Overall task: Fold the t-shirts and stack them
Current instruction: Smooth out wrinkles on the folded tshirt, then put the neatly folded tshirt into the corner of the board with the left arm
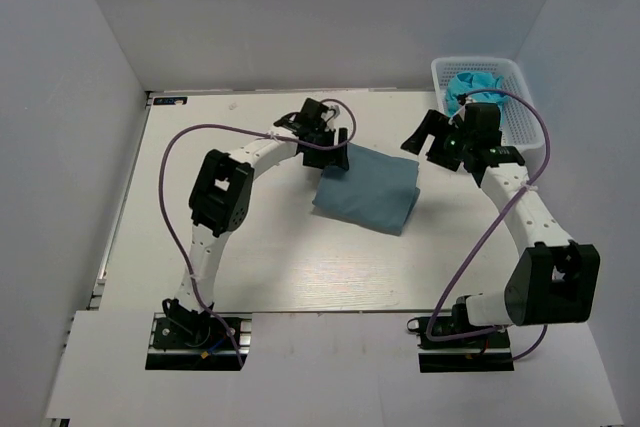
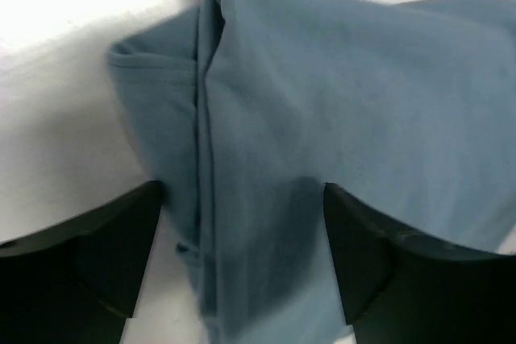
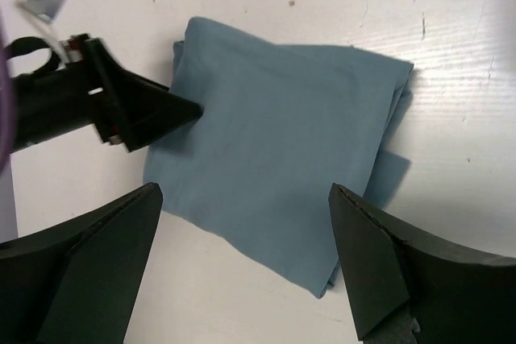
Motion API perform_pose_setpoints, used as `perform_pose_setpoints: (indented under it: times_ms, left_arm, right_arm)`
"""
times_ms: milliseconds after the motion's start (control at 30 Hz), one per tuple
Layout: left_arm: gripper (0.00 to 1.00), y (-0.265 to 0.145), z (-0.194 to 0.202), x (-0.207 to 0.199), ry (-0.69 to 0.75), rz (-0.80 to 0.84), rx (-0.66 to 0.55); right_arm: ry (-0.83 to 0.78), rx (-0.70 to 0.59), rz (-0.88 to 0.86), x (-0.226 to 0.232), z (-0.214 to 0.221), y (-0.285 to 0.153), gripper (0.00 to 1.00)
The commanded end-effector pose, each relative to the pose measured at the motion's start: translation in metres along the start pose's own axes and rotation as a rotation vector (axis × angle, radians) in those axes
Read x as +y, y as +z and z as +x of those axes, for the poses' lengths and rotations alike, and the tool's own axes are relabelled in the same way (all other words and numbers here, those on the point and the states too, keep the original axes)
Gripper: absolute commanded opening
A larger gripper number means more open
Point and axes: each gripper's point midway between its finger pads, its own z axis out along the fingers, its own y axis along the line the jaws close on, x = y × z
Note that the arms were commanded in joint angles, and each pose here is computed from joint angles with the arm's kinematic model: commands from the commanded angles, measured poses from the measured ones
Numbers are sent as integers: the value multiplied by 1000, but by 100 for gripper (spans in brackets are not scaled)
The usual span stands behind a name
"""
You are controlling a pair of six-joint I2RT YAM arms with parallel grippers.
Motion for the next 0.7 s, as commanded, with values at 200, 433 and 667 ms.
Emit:
perform_pose_setpoints:
  times_ms: [200, 433, 667]
  left_arm:
    - [37, 21, 56, 29, 60, -196, 166]
    - [0, -8, 28, 54, 113, -384, 68]
    - [0, -97, -47, 148, 158, -763, -112]
  right_arm:
    - [-18, -40, -16, 6, 2, -26, 90]
    - [-16, -61, -27, 8, -3, -26, 90]
    - [-7, -65, -5, 6, -10, -20, 90]
